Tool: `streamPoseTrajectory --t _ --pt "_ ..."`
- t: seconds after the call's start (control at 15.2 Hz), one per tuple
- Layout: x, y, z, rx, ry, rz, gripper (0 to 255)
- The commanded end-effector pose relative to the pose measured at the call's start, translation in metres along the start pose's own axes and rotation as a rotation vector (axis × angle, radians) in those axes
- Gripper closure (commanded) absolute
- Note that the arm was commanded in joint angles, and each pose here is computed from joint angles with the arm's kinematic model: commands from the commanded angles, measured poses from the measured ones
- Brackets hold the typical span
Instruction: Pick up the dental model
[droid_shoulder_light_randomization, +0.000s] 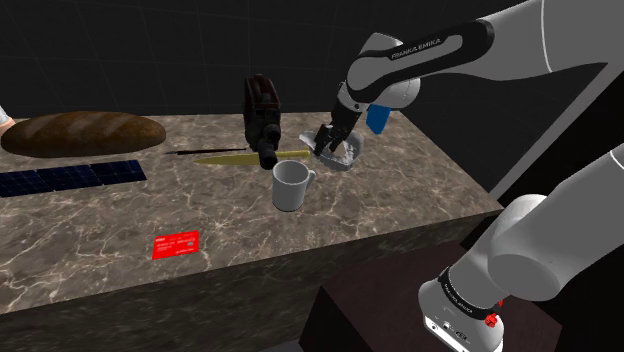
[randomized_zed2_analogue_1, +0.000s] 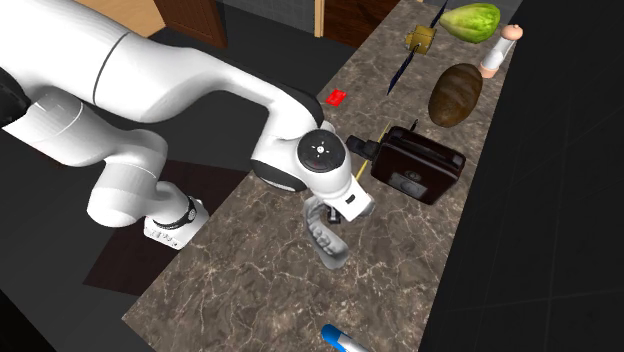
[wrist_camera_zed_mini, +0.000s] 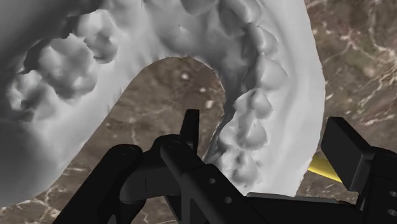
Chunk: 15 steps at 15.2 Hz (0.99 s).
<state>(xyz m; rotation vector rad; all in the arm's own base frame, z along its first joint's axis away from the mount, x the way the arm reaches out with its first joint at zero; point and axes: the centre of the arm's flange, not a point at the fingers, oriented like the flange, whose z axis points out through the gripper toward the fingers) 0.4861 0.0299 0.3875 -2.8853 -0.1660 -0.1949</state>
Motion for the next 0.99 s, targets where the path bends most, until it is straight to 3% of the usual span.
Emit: streamPoseTrajectory --t 0.0,0.92 --pt "0.001 -0.003 -0.009 0.000 0.000 0.000 255" --pt "0.010 -0.018 -0.071 0.000 0.000 0.000 255"
